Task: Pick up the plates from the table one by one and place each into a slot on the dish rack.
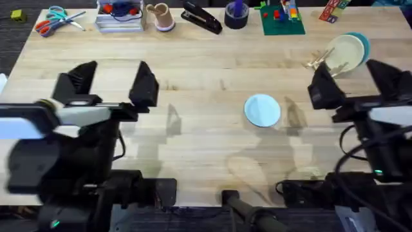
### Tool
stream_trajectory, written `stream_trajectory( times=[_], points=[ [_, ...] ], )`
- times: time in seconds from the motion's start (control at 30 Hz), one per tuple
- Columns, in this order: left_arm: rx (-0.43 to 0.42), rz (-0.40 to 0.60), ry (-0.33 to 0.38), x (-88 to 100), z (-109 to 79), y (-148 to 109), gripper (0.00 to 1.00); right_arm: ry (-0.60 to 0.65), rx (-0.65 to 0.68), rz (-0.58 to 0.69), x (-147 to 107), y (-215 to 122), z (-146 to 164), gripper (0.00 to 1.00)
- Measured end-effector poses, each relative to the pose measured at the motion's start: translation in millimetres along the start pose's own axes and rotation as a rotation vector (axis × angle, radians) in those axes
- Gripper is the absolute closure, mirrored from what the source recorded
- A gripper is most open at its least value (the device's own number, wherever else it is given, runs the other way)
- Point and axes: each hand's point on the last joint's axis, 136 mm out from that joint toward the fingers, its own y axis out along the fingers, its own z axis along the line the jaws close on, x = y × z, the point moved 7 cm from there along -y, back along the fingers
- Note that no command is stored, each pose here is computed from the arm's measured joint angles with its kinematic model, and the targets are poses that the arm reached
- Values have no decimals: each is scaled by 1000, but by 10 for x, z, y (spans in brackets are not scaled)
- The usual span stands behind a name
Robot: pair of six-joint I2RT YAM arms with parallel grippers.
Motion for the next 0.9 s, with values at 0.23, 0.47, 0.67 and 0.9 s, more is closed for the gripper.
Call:
stream_trajectory(
  times=[0.23, 0.47, 0.67, 0.9],
  points=[
    [41, 149, 4, 289, 37, -84, 8, 4, 1, 155, 228, -35, -1, 7],
    [44, 428, 9, 420, 35, -6, 8, 12, 3, 407, 373, -9, -3, 7],
    [39, 626, 12, 523, 25, 162, 7, 19, 5, 670, 431, 21, -4, 7],
    [27, 823, 10, 470, 7, 441, 7, 27, 7, 895, 474, 137, -7, 7]
  ],
)
